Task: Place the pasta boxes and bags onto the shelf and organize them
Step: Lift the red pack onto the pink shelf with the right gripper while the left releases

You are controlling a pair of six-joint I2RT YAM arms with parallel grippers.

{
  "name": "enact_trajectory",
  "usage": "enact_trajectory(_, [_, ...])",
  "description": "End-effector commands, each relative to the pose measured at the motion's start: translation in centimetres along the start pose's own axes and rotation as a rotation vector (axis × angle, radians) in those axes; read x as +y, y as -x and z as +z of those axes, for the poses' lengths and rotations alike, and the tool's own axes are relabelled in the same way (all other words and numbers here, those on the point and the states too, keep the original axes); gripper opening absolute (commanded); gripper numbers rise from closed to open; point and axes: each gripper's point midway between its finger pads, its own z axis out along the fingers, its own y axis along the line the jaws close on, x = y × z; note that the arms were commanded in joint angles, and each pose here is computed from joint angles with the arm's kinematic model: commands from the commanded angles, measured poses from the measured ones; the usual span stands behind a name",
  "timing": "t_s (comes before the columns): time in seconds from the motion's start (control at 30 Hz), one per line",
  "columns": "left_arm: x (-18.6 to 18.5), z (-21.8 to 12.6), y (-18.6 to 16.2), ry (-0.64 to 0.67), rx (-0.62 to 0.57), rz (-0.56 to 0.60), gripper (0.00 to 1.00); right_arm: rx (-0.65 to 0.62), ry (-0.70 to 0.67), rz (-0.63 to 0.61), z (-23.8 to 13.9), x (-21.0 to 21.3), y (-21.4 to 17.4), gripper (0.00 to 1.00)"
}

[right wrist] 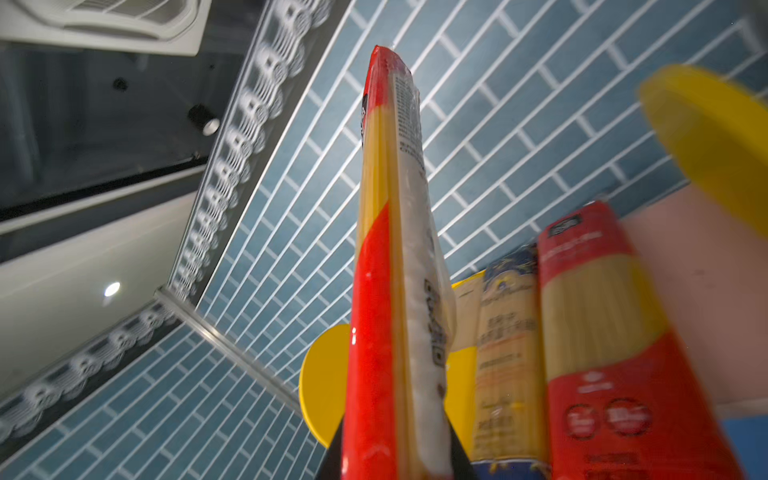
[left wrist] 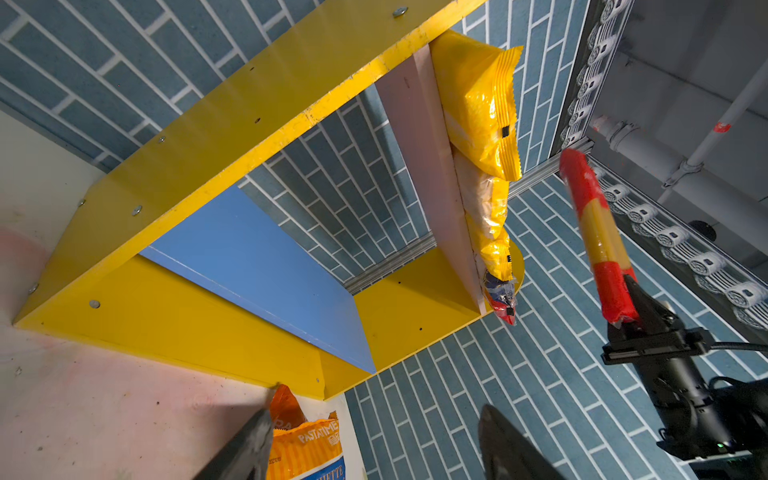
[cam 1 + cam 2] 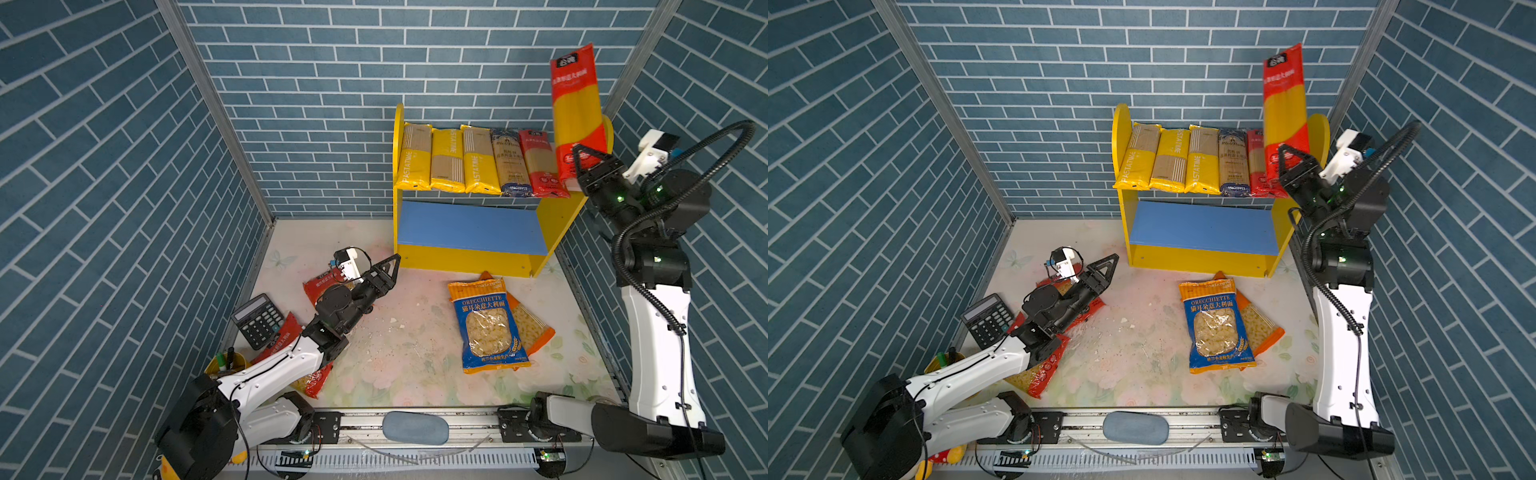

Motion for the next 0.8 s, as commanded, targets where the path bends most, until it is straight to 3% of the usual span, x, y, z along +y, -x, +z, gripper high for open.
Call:
enact_trajectory(0.0, [0.1,-0.3,-0.2,-0.008,-0.005,-0.002,0.78,-0.002,0.147,0.102,-0.2,2.8,2.9,0.00])
enact_trajectory(0.37, [1.3,-0.2,-1.1,0.014,0.013,-0.011,0.78,0.045,0.084,0.175,1.5,-0.9,3.3,0.00])
enact_trajectory(0.77, [2.0,-0.4,-1.6,0.023,0.023,-0.019,0.77,0.067,-0.156,0.330,2.5,-8.9,3.3,0.00])
